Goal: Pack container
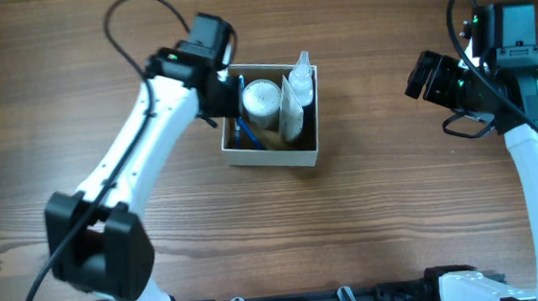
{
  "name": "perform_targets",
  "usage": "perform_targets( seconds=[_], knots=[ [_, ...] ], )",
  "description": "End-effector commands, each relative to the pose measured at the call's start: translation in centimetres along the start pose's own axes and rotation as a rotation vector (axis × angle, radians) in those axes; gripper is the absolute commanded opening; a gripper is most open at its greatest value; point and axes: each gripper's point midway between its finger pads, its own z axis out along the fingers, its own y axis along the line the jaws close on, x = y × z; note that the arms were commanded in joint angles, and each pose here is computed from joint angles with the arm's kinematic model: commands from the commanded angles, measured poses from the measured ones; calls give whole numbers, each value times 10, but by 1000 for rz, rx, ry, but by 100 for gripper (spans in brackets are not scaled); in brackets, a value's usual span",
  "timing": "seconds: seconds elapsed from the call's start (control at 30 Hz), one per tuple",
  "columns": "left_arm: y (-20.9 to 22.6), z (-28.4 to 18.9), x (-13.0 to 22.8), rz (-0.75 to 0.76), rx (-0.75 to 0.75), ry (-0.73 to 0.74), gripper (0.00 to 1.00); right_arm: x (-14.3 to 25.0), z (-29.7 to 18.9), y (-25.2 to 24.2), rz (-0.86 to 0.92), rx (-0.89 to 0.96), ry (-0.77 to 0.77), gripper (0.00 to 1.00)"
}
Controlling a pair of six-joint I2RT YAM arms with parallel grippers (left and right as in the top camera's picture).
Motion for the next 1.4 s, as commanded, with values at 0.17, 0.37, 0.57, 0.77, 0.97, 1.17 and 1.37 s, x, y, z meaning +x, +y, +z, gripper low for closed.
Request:
perform_targets(
  seconds=[0.17, 0.37, 0.57, 0.77, 0.97, 1.17, 1.37],
  knots=[
    [32, -118, -14, -107, 20, -247, 100, -1, 1, 0, 17, -3, 1, 100],
    [28, -171, 6, -104, 69, -341, 100, -1, 1, 0, 17, -4, 0, 100],
    [35, -191, 21, -104, 54, -361, 100, -1, 1, 0, 17, -3, 1, 100],
    [41, -189, 28, -101, 29, -345, 100, -1, 1, 0, 17, -4, 0, 100],
    [40, -189, 18, -8, 37, -472, 100, -1, 1, 0, 17, -3, 1, 100],
    [58, -165, 56, -63, 102, -540, 100, -1, 1, 0, 17, -4, 0, 100],
    [84, -128, 103, -148, 117, -581, 100, -1, 1, 0, 17, -4, 0, 100]
  ],
)
